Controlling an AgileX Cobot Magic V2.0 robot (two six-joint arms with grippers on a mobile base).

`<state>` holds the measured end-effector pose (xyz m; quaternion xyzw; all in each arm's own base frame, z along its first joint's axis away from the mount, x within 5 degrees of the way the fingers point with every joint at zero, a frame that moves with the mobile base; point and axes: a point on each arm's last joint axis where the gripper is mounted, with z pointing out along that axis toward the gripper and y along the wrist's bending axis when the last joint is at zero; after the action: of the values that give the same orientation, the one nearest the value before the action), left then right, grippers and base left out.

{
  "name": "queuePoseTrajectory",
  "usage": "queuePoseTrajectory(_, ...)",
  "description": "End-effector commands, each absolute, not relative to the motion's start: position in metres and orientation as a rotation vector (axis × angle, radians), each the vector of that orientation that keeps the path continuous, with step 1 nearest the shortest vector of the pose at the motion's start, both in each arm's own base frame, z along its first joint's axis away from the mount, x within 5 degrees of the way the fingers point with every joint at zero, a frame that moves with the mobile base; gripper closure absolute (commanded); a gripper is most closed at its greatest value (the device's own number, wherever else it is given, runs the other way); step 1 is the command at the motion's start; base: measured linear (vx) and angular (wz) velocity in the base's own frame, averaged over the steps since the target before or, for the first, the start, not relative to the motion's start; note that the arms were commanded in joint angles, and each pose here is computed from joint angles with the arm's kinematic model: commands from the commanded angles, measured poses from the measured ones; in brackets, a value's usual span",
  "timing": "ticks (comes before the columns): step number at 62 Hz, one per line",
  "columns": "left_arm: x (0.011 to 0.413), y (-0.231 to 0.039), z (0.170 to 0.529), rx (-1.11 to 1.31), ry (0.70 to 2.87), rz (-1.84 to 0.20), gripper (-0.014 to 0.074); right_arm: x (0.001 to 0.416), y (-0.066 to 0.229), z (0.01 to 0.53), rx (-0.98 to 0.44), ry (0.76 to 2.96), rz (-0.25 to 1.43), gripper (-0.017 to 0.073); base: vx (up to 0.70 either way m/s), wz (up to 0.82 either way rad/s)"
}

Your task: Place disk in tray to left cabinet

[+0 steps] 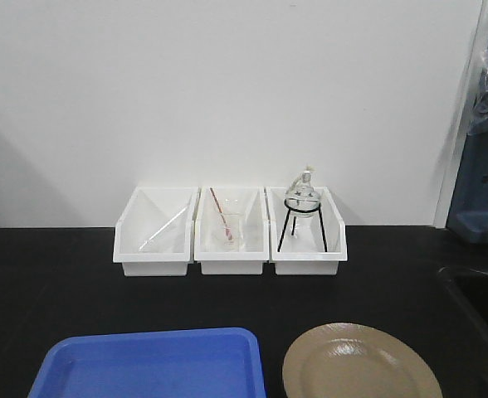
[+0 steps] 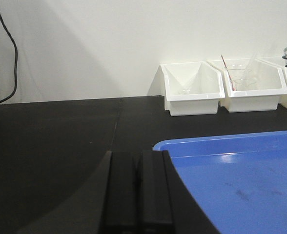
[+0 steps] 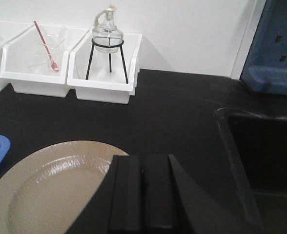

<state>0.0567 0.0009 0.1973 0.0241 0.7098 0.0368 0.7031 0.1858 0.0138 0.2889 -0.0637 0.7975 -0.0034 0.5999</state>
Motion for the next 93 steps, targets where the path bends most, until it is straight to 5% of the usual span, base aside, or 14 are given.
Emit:
queuePoseTrajectory(1, 0.056, 0.001, 0.199, 0.041, 1.503, 0.076, 0.0600, 0.191, 0.013, 0.309, -0.101, 1.730, 0.007, 0.0523, 0.00, 0.00)
queuePoseTrajectory(16, 0.056, 0.001, 0.199, 0.041, 1.503, 0.076, 0.0600, 0.191, 0.013, 0.308, -0.098, 1.738, 0.011, 0.0294, 0.00, 0.00)
queuePoseTrajectory(32, 0.056, 0.001, 0.199, 0.041, 1.503, 0.076, 0.0600, 0.190, 0.013, 0.305, -0.066, 1.778, 0.038, -0.0171, 0.00, 0.00)
queuePoseTrajectory(39, 0.056, 0.001, 0.199, 0.041, 1.503, 0.076, 0.0600, 0.189, 0.013, 0.300, 0.021, 1.833, 0.115, -0.0167, 0.00, 0.00)
queuePoseTrajectory(48, 0.056, 0.001, 0.199, 0.041, 1.503, 0.076, 0.0600, 0.188, 0.016, 0.284, 0.366, 1.987, 0.389, -0.0136, 0.00, 0.00)
queuePoseTrajectory(65, 0.056, 0.001, 0.199, 0.041, 1.503, 0.076, 0.0600, 0.212, 0.003, 0.237, 0.830, 2.233, 0.636, 0.0048, 0.00, 0.00)
queuePoseTrajectory(85, 0.056, 0.001, 0.199, 0.041, 1.503, 0.076, 0.0600, 0.253, -0.043, 0.244, 0.706, 2.189, 1.031, 0.0118, 0.00, 0.00)
queuePoseTrajectory(93, 0.056, 0.001, 0.199, 0.041, 1.503, 0.076, 0.0600, 0.255, -0.057, 0.239, 0.677, 2.159, 1.063, 0.0118, 0.00, 0.00)
